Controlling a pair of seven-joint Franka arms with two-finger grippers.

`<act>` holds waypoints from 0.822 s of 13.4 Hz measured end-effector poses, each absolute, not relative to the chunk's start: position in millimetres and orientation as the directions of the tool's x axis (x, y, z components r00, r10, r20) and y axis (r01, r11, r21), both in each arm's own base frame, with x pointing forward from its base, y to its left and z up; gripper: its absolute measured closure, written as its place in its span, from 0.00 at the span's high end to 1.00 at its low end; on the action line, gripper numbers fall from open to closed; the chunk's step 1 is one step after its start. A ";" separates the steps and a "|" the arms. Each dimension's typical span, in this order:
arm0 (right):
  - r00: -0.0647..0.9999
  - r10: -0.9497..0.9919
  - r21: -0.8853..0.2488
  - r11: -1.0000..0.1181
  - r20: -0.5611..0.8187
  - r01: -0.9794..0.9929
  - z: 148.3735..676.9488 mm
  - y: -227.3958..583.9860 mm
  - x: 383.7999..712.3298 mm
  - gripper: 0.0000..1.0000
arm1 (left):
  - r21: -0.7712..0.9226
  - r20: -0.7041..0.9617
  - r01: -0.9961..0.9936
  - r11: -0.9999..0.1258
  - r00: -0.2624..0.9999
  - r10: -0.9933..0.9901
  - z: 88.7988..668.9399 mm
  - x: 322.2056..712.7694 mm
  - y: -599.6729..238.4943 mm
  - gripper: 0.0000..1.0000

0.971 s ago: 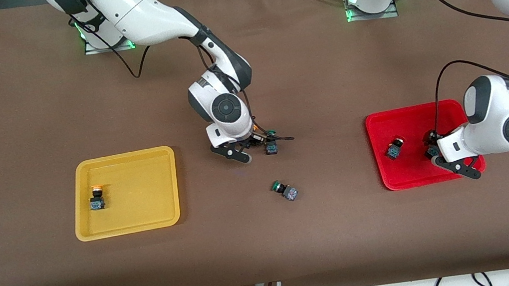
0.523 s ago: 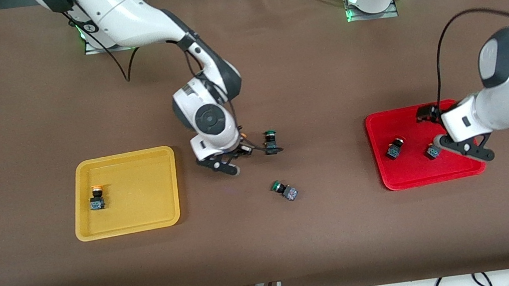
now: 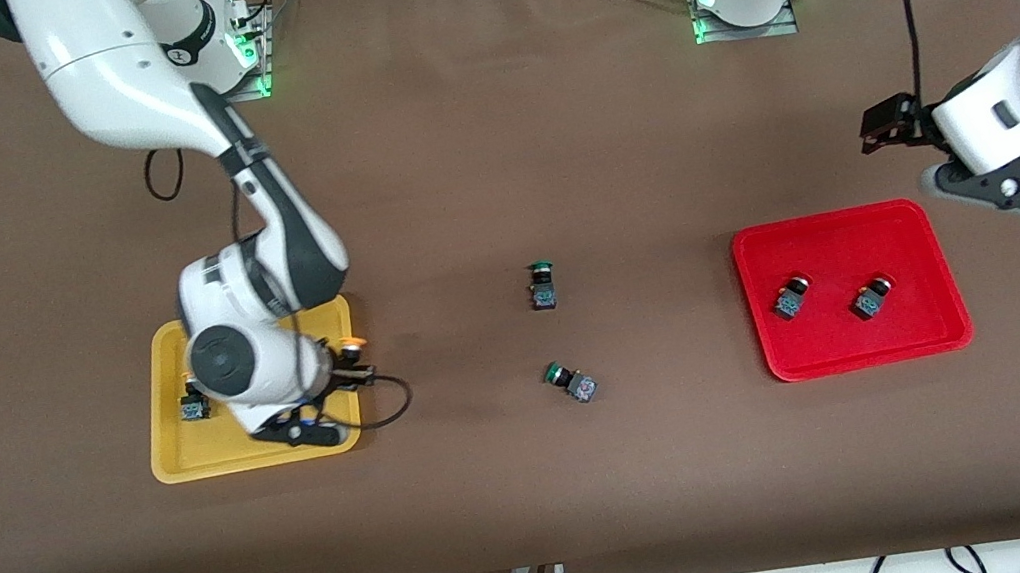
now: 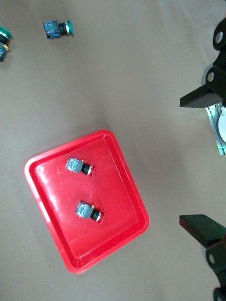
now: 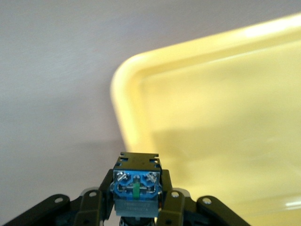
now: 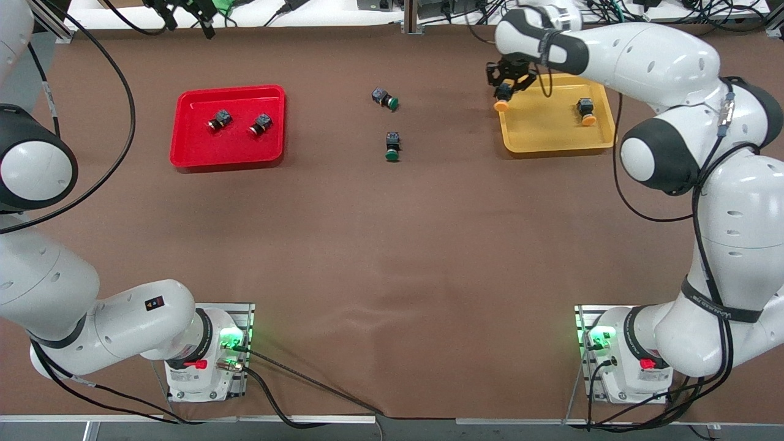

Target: Place red and yellow buttons in trays

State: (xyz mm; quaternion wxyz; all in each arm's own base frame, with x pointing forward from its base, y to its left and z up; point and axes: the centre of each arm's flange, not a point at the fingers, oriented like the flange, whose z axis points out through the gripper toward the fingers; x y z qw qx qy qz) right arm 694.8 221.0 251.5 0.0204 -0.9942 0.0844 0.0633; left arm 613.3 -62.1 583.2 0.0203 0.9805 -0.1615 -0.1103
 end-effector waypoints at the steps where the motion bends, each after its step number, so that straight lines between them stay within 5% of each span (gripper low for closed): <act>1: 0.981 -0.138 -0.033 -0.989 -0.138 -0.144 247.1 202.9 698.4 0.41 | 0.069 -0.210 -0.301 -0.951 0.928 -0.309 583.4 614.2 -59.3 1.00; 4: 0.981 -0.089 -0.032 -0.995 -0.172 -0.096 228.6 173.5 696.6 0.41 | 0.018 -0.212 -0.229 -0.973 0.950 -0.228 571.5 621.9 -53.6 1.00; 7: 0.978 -0.080 -0.027 -0.996 -0.192 -0.087 217.9 170.6 692.0 0.64 | 0.009 -0.070 -0.133 -0.991 0.989 -0.134 569.5 619.7 -49.2 1.00; 10: 0.978 -0.080 -0.024 -0.996 -0.192 -0.086 239.7 159.9 696.2 0.96 | 0.008 0.059 -0.089 -0.996 0.994 -0.088 567.0 580.9 -37.7 1.00; 11: 0.977 -0.076 -0.018 -0.997 -0.199 -0.081 258.8 152.3 697.8 1.00 | 0.006 0.060 -0.077 -0.997 0.995 -0.077 566.4 566.6 -36.5 1.00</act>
